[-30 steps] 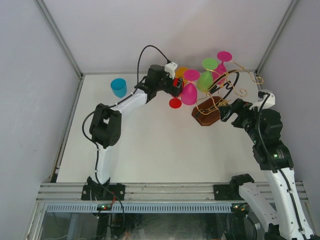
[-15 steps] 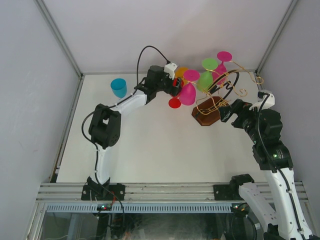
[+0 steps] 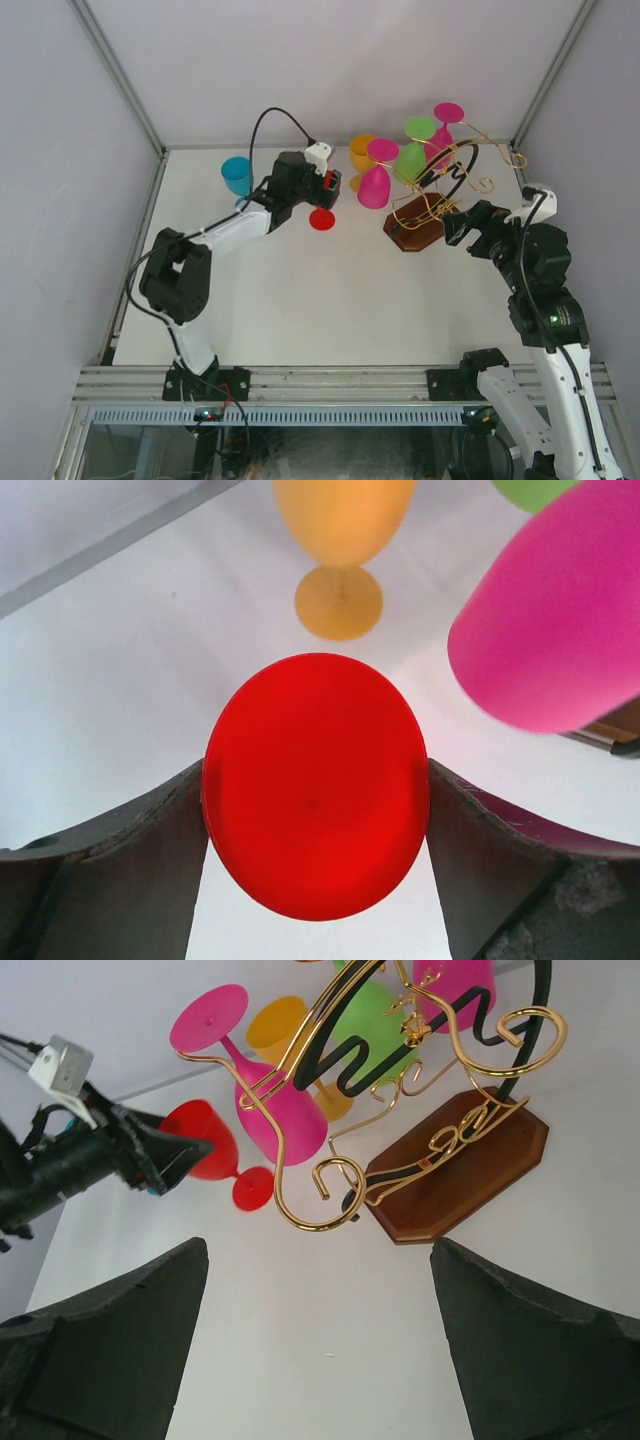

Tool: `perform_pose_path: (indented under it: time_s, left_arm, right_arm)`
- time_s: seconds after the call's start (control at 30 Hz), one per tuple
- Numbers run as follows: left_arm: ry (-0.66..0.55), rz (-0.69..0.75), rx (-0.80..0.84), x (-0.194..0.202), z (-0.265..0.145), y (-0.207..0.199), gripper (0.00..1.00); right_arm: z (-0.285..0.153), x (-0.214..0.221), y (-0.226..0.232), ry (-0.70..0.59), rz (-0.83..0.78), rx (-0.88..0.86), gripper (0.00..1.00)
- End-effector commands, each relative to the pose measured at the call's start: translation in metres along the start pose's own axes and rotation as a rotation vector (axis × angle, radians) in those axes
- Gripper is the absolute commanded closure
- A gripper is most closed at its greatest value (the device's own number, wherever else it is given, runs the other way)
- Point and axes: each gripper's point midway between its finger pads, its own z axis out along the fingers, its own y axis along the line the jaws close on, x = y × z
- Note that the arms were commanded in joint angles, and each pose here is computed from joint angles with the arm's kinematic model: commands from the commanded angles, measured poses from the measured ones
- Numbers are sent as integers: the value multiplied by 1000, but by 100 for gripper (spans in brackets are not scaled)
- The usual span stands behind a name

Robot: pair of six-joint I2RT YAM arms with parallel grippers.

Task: Place the wine glass upside down on the wine glass rack
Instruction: Pick up the wine glass at the center of the board.

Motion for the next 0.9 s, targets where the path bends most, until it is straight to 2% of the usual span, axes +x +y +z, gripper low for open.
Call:
perform_pose_path:
  time_s: [0.0,0.2,0.47,0.67,0.87]
  left_arm:
    - [-122,-35,-53,-32,-43,6,18]
    - [-188,-118,-31,-34,-100,-9,19]
    - [-313,-142,-6,-52,-175,-45,19]
    - [-411,-189,47,-66,-227,-63,19]
    - [-383,-151,42,-63,-250,-69,16]
  right_arm:
    - [-3,-8,-6,-39,-28,24,8]
    - [-6,3,-6,11,1,19,0]
    - [-12,13,16,71,25,-110,0]
    - [-16,37,25,144,43,-196,0]
    - [-23,47,39,173,67,-285,1]
